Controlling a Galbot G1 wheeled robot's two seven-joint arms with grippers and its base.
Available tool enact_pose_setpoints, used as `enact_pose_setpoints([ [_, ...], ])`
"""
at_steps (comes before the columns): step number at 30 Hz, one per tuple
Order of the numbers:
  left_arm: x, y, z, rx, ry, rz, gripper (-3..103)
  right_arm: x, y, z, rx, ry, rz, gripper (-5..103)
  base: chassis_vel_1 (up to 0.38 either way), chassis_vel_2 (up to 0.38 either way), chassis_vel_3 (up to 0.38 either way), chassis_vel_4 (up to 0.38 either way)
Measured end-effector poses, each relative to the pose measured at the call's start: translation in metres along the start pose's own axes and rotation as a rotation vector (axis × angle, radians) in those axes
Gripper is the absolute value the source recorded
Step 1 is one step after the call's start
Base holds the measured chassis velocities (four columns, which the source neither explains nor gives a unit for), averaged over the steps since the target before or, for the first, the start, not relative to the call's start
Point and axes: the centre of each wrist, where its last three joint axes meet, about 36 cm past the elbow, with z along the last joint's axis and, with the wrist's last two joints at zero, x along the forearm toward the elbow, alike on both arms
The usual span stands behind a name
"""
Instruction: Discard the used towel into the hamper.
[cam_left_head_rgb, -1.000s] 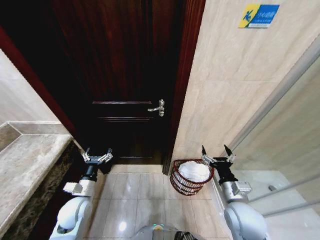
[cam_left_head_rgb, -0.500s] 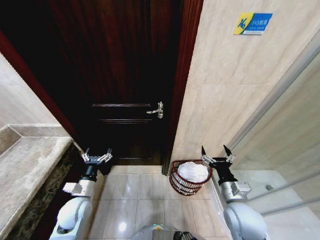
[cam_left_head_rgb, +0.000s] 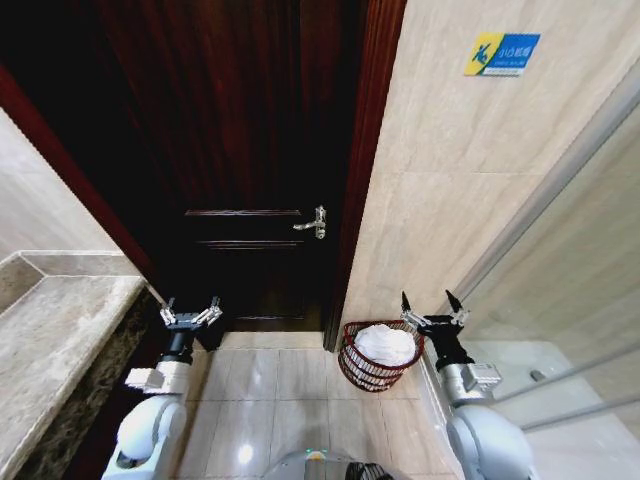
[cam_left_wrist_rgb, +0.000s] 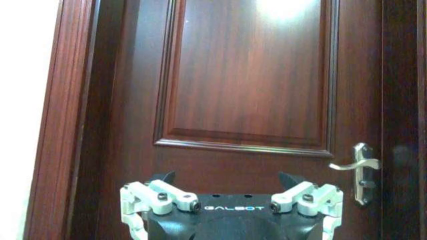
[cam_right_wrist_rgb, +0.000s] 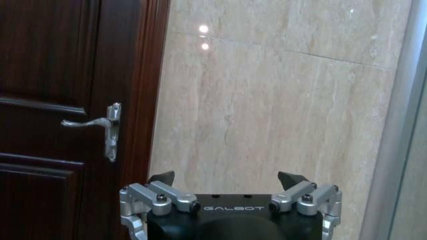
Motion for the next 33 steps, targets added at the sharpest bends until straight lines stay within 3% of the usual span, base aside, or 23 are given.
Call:
enact_pose_setpoints([
  [33,-0.0021,-0.0015,0.0010,0.001,-0.026,-0.036,100,0.0040,0.0031,-0.0046,-0.001,0.007,-0.013,100,0.000,0.000,0.000,0.000],
])
